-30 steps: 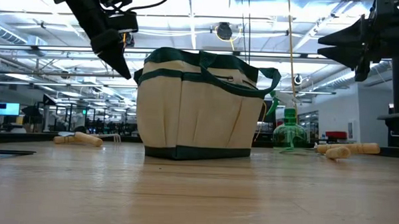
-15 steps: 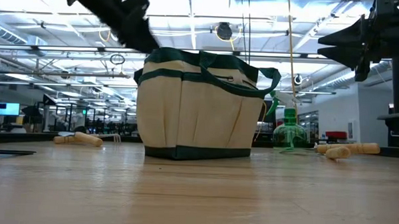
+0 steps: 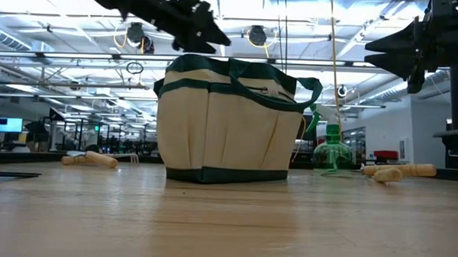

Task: Pick & Place Garden tools in Gardening bag
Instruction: Put the red gloves into the gardening bag

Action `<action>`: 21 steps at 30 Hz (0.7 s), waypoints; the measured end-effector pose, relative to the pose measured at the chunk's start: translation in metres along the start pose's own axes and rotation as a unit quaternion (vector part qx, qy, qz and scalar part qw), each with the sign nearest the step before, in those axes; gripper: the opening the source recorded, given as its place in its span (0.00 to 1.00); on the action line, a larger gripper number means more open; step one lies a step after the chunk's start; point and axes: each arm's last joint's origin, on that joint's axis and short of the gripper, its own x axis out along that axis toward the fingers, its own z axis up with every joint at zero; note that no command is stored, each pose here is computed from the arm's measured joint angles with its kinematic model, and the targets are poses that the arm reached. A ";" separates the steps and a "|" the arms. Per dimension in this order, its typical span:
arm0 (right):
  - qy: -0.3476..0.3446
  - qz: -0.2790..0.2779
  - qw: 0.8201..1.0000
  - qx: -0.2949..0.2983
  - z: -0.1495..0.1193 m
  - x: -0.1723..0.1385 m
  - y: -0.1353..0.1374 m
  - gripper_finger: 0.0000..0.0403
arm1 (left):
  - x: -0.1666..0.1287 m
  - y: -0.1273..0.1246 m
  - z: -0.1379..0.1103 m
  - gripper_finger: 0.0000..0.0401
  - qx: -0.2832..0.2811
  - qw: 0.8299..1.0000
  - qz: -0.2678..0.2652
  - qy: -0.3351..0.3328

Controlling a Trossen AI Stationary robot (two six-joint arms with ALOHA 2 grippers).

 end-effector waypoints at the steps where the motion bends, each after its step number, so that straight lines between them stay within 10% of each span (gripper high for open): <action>1: 0.000 0.000 1.000 0.000 0.000 0.000 0.000 0.33 | 0.006 0.000 0.002 0.99 0.011 1.000 -0.006 0.004; 10: 0.001 0.001 1.000 -0.001 0.000 0.000 0.000 0.33 | 0.048 0.013 0.011 0.99 0.117 0.983 -0.045 0.136; 21: 0.003 0.001 1.000 -0.002 -0.001 0.000 0.000 0.33 | 0.093 0.024 0.000 0.99 0.082 0.980 -0.055 0.170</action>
